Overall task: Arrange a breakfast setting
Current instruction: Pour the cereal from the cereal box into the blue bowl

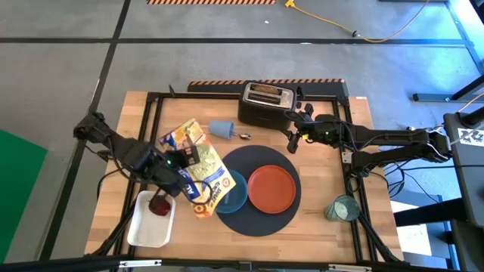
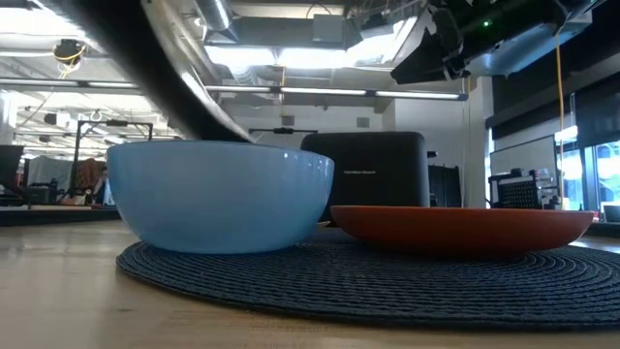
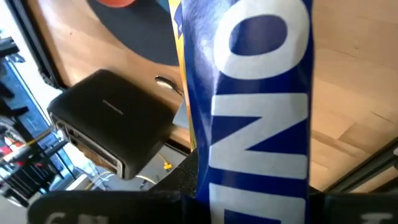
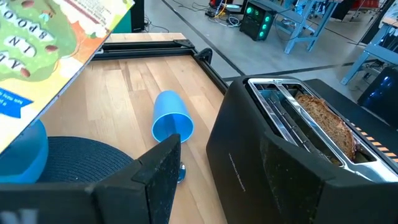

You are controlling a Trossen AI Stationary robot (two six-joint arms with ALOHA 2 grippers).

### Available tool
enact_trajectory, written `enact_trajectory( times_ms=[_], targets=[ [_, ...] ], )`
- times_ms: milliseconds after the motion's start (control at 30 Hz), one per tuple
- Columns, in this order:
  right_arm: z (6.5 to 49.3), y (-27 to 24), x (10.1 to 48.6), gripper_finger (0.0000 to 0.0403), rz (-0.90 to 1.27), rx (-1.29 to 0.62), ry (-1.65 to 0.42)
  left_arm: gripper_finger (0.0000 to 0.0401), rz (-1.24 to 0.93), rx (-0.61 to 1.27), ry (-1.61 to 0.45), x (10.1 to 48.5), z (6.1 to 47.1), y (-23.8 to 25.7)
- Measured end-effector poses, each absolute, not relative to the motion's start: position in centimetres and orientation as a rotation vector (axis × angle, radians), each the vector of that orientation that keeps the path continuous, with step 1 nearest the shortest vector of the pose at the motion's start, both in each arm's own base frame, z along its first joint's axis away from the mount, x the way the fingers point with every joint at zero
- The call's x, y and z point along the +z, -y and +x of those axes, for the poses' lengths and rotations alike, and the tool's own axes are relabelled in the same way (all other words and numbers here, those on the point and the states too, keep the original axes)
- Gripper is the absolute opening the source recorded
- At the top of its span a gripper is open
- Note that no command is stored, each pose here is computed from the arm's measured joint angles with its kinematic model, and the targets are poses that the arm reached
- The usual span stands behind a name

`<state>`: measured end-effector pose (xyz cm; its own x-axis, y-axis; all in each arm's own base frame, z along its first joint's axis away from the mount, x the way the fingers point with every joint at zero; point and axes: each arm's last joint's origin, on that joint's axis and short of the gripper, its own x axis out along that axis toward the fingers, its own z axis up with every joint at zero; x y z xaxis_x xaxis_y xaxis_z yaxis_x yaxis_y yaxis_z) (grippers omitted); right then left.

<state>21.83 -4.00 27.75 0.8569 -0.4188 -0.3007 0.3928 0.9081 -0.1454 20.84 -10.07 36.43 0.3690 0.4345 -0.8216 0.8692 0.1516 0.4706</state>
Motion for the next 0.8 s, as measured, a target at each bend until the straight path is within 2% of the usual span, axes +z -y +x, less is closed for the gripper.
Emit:
enact_trajectory(
  times_ms=[467, 800],
  targets=[
    [21.83, 4.01, 27.75, 0.0211, -0.08, -0.429, -0.334, 0.0059, 1.535, -0.456, -1.252, 36.14, 21.13, 10.45],
    [21.82, 4.01, 27.72, 0.0211, -0.081, -0.429, -0.337, 0.0059, 1.448, -0.422, -1.23, 36.54, 20.53, 10.47]
  ],
)
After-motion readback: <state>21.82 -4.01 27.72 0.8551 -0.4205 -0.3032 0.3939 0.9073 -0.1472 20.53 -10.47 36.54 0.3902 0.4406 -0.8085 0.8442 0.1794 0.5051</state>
